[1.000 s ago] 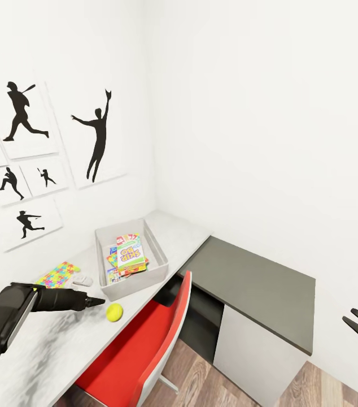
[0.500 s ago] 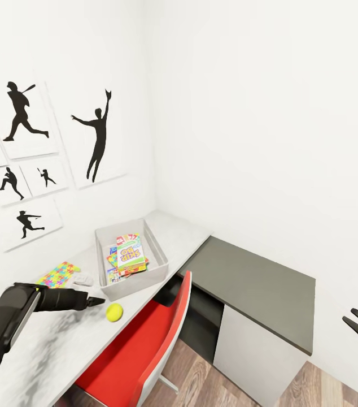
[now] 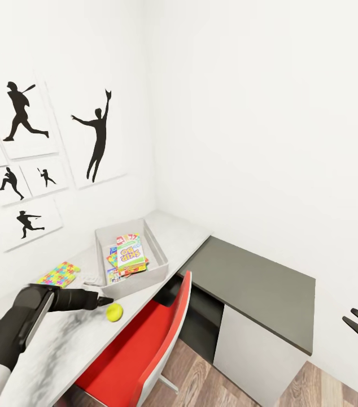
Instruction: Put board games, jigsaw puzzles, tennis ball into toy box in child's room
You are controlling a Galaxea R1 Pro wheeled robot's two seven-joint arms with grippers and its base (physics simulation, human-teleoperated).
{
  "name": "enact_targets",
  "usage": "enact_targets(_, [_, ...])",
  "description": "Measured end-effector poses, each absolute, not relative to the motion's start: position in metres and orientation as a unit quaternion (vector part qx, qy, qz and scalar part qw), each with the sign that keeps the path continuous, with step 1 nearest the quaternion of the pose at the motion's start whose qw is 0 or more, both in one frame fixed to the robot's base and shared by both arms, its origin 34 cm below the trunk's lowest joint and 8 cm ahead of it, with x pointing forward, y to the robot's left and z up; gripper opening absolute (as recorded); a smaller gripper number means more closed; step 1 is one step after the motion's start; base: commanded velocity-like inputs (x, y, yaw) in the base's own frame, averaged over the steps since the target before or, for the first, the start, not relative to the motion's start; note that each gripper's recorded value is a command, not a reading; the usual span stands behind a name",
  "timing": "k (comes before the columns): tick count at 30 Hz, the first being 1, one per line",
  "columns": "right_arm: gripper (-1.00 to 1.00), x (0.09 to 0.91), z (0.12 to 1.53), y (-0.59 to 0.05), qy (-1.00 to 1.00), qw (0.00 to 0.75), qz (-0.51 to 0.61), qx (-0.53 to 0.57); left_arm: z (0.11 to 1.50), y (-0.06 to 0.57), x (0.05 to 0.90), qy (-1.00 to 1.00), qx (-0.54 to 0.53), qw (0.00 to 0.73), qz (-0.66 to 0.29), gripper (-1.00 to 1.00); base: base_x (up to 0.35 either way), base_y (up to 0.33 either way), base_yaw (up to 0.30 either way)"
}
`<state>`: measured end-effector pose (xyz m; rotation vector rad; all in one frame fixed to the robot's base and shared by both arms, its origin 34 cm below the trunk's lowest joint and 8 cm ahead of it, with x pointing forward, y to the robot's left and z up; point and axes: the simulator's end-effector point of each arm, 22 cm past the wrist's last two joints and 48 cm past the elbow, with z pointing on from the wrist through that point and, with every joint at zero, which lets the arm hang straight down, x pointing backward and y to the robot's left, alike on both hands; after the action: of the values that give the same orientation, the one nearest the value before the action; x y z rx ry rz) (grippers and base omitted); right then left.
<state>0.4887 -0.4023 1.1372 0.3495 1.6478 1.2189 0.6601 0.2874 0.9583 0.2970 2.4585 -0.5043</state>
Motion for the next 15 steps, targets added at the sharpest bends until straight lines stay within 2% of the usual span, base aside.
enact_targets(15, [1.00,0.4885,1.1370,-0.4025,0.684,0.507,0.505,0.145,0.9556,0.2932,0.6655,0.931,0.099,0.308,-0.170,1.00,0.000,0.000,0.000])
